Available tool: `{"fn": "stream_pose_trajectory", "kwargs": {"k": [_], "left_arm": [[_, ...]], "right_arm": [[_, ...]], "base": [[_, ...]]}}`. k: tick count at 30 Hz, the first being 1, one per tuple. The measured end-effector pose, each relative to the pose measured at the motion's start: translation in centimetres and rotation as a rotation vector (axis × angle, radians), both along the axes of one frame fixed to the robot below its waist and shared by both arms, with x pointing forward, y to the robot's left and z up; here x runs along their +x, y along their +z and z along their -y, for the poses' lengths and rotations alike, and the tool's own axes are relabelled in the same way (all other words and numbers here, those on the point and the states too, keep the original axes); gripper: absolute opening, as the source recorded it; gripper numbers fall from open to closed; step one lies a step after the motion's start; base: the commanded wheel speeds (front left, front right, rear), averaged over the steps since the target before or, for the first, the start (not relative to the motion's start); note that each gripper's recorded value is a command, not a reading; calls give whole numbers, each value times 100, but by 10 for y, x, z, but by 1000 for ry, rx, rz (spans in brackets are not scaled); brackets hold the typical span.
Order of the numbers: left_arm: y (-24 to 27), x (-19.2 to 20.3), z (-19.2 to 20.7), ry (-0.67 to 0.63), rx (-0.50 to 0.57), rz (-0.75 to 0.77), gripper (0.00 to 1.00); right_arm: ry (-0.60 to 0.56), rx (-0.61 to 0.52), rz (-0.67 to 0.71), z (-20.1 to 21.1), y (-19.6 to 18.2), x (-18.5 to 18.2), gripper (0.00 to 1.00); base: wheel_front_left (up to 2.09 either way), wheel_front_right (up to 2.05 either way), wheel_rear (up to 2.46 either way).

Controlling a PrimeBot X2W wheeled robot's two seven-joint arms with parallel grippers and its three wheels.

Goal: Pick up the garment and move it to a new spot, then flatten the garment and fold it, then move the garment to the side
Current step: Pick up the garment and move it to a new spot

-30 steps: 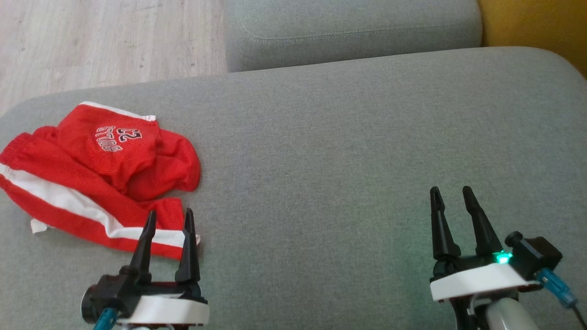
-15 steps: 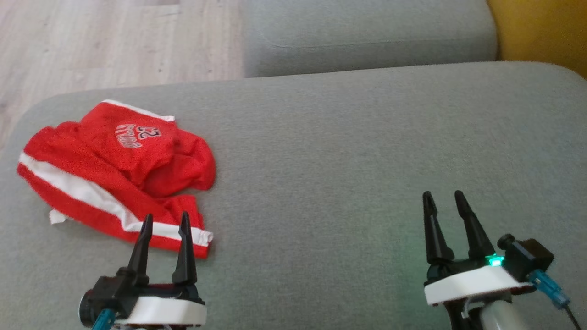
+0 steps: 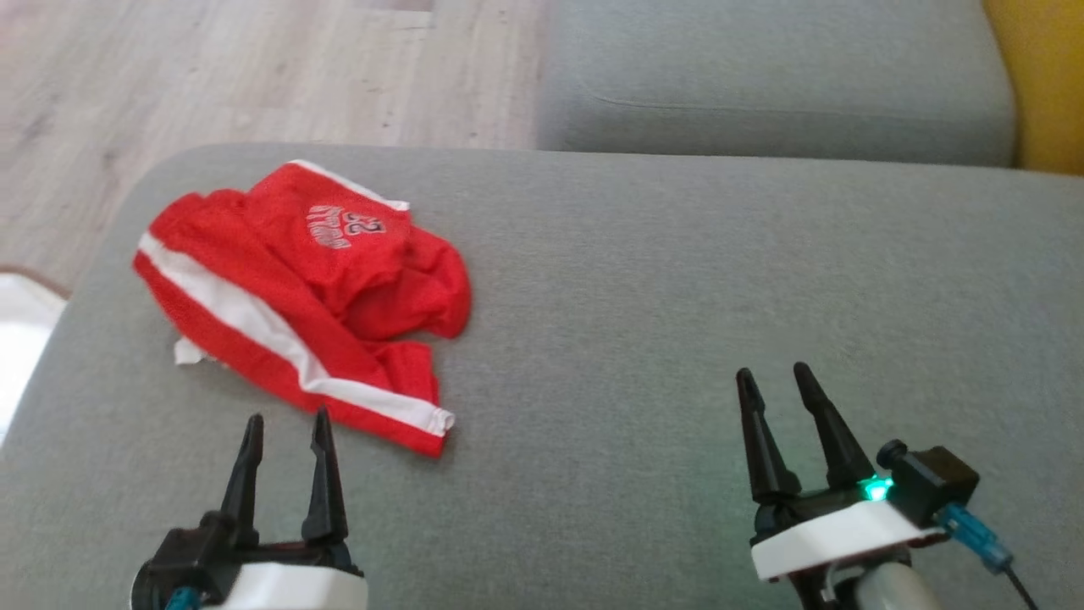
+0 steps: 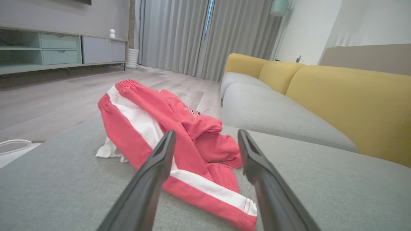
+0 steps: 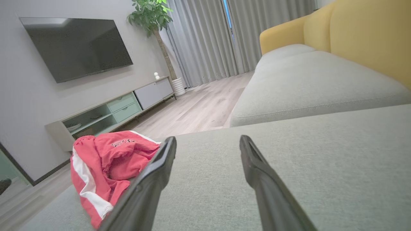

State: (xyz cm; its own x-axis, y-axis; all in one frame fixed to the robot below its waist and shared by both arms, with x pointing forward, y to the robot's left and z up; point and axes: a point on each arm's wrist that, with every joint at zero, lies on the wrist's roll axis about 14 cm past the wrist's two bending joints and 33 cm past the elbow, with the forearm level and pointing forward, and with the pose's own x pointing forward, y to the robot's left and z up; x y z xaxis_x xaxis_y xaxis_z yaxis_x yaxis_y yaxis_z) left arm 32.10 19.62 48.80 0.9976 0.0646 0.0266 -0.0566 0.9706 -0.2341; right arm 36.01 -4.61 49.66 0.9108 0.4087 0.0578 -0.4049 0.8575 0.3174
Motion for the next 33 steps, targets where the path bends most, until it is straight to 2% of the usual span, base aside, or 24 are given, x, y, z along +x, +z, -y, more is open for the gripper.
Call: {"fn": "stream_pose_trajectory", "kwargs": {"k": [14, 24, 28, 33], "left_arm": [[0, -28, -38, 135, 7, 1, 100], [-4, -22, -46, 146, 46, -21, 100], [-3, -2, -51, 124, 98, -29, 100], [12, 51, -83, 102, 220, -27, 100]], "right_arm": [[174, 6, -8, -54, -1, -13, 100], [157, 8, -49, -48, -13, -16, 100], [124, 11, -72, -38, -21, -9, 100], [79, 2, -75, -25, -25, 7, 100]], "base": [[0, 0, 0], [0, 0, 0], [0, 0, 0], [0, 0, 0]]}}
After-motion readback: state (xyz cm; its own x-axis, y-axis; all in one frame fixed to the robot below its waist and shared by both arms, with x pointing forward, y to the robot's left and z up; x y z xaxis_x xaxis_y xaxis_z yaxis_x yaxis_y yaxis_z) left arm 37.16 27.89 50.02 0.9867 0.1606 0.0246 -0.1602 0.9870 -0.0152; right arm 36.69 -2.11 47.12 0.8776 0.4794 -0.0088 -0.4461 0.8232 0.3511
